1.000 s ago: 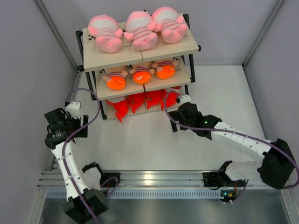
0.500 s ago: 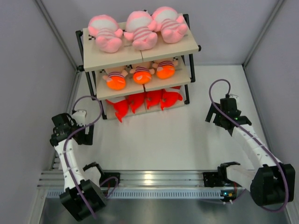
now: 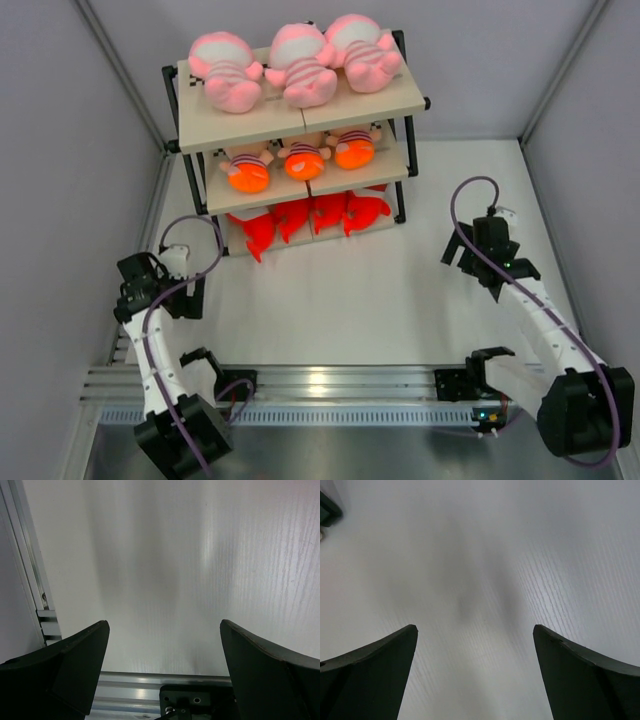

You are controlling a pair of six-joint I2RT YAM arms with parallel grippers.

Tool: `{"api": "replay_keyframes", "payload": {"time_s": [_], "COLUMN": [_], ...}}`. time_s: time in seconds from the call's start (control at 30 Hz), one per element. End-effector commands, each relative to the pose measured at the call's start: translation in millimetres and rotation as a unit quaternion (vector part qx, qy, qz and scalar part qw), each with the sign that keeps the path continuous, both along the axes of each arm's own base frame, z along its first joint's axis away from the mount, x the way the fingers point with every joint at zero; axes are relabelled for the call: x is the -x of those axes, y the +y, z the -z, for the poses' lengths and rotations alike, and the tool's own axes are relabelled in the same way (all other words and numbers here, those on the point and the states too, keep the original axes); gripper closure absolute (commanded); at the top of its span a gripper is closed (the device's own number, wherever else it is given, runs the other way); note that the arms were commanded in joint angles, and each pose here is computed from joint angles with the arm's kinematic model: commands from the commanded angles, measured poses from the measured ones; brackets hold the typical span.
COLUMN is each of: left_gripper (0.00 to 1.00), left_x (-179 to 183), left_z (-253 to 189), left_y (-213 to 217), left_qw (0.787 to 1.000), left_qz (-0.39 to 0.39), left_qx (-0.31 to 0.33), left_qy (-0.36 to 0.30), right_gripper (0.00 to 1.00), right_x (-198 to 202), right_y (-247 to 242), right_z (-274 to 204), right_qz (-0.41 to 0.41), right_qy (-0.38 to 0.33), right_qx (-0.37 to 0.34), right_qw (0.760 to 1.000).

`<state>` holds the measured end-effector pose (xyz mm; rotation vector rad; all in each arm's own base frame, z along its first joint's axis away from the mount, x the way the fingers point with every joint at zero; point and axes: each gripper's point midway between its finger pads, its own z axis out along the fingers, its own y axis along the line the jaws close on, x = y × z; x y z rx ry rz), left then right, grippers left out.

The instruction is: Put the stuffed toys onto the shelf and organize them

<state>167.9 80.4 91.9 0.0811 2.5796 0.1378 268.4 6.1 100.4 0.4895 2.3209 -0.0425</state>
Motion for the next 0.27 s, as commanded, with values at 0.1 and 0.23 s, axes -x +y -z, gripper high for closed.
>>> {"api": "replay_keyframes", "payload": {"time_s": [0.1, 0.23], "left_gripper": [0.02, 0.02], "left_x": [-6, -6], "left_z": [-1, 1], "left_y": [4, 3], "left_qw": [0.999, 0.999], "left_qz": [0.002, 0.006], "left_qx": [-0.019, -0.020], "left_qy": [-0.028, -0.031], "right_gripper": [0.01, 0.01], "right_x": [-12, -11], "right_y": [1, 4], "right_z": [-28, -34], "right_qz": [-0.001, -0.009], "right_qy": [-0.084, -0.124], "right_qx": [-0.012, -0.022], "right_qw": [0.996, 0.992]}}
